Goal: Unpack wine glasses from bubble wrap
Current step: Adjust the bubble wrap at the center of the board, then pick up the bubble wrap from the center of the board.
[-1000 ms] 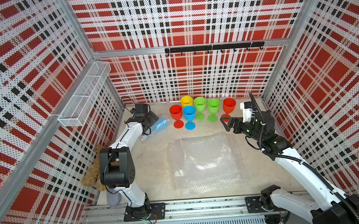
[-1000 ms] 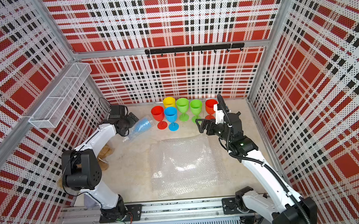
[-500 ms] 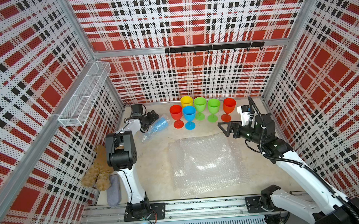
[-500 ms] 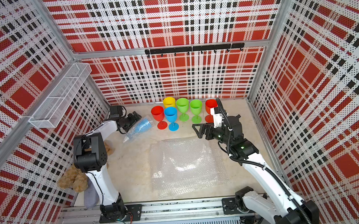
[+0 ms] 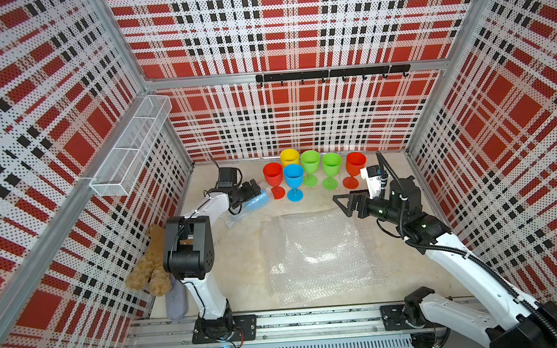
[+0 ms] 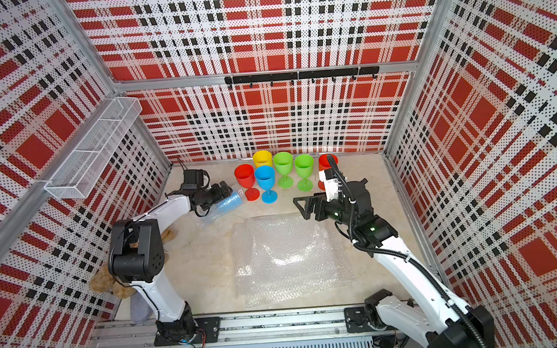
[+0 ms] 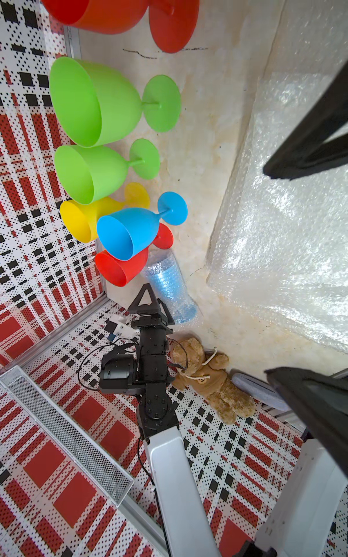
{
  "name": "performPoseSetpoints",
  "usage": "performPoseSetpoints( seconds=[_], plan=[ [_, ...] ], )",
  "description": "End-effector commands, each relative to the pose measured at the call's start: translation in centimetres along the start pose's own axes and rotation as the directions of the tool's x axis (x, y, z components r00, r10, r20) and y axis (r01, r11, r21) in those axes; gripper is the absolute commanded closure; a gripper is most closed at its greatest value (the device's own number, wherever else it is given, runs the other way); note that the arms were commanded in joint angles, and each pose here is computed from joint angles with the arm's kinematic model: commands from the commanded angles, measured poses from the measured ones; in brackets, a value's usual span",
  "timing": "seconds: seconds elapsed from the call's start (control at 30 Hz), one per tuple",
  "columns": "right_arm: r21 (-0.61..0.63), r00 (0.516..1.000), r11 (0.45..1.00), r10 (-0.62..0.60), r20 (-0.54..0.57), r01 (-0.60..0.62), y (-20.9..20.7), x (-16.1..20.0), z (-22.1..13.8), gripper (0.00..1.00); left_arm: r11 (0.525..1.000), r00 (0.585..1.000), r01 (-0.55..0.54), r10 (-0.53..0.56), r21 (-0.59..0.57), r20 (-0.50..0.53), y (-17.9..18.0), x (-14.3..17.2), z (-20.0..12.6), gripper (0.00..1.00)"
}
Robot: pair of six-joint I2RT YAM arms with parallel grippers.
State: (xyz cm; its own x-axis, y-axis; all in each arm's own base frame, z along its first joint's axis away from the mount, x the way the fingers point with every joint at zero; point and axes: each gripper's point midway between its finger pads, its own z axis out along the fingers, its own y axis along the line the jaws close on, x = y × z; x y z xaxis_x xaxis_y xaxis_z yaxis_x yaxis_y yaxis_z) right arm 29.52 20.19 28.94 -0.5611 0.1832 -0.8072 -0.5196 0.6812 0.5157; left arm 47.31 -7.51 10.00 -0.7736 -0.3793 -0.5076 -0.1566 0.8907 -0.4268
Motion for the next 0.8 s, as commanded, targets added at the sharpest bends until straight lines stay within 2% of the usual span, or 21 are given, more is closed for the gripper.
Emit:
performPoseSetpoints(
  seconds=[0.0, 0.17, 0.2, 0.27, 0.3, 0.4, 0.5, 0.57, 0.6, 0.63, 0.67, 0.77],
  plan=[
    [-0.013, 1.000, 1.000, -0.018, -0.011, 0.018, 0.2, 0.2, 0.2, 0.00, 0.993, 0.999, -0.033, 0.030, -0.111, -0.031, 1.2, 2.0, -0.8, 0.03],
    [-0.014, 1.000, 1.000, -0.018, -0.014, 0.018, 0.2, 0.5, 0.2, 0.00, 0.949, 0.990, -0.134, 0.119, -0.284, -0.069, 2.0, 3.7, -1.6, 0.05],
    [-0.014, 1.000, 1.000, -0.020, -0.015, 0.020, 0.2, 0.5, 0.2, 0.00, 0.937, 0.984, -0.179, 0.168, -0.299, -0.060, 1.1, 3.4, -2.1, 0.05],
    [-0.015, 1.000, 1.000, -0.017, -0.017, 0.017, 0.1, 0.6, 0.2, 0.00, 0.878, 0.944, -0.309, 0.329, -0.366, -0.008, -1.6, 2.1, -3.9, 0.03],
    [-0.017, 1.000, 1.000, -0.019, -0.016, 0.019, 0.1, 0.6, 0.2, 0.00, 0.849, 0.920, -0.350, 0.391, -0.396, 0.023, -2.5, 1.2, -4.8, 0.01],
    [-0.035, 0.999, 0.999, -0.027, -0.022, 0.026, 0.3, 0.9, 0.4, 0.00, 0.760, 0.799, -0.499, 0.590, -0.417, 0.118, -5.5, -0.4, -7.2, 0.04],
    [-0.040, 0.999, 0.999, -0.031, -0.013, 0.030, 0.5, 0.6, 0.5, 0.00, 0.716, 0.685, -0.592, 0.689, -0.369, 0.238, -6.8, -1.1, -8.2, 0.01],
    [-0.047, 0.999, 0.998, -0.033, -0.009, 0.032, 0.8, 0.5, 0.4, 0.00, 0.638, 0.596, -0.683, 0.768, -0.356, 0.233, -7.1, -0.5, -7.7, 0.01],
    [-0.047, 0.999, 0.998, -0.034, -0.008, 0.033, 0.8, 0.4, 0.4, 0.00, 0.615, 0.583, -0.694, 0.785, -0.375, 0.208, -6.6, -0.8, -7.3, 0.02],
    [-0.048, 0.999, 0.998, -0.035, -0.007, 0.034, 0.9, 0.3, 0.3, 0.00, 0.604, 0.591, -0.697, 0.789, -0.386, 0.168, -5.7, -1.3, -6.7, 0.02],
    [-0.049, 0.999, 0.998, -0.037, -0.009, 0.036, 1.0, 0.3, 0.3, 0.00, 0.614, 0.607, -0.697, 0.780, -0.370, 0.152, -4.9, -1.9, -6.2, 0.02],
    [-0.040, 0.999, 0.998, -0.042, -0.005, 0.041, 0.9, 0.2, 0.2, 0.00, 0.705, 0.678, -0.665, 0.709, -0.248, 0.196, -3.3, -3.4, -5.1, 0.02]
  ],
)
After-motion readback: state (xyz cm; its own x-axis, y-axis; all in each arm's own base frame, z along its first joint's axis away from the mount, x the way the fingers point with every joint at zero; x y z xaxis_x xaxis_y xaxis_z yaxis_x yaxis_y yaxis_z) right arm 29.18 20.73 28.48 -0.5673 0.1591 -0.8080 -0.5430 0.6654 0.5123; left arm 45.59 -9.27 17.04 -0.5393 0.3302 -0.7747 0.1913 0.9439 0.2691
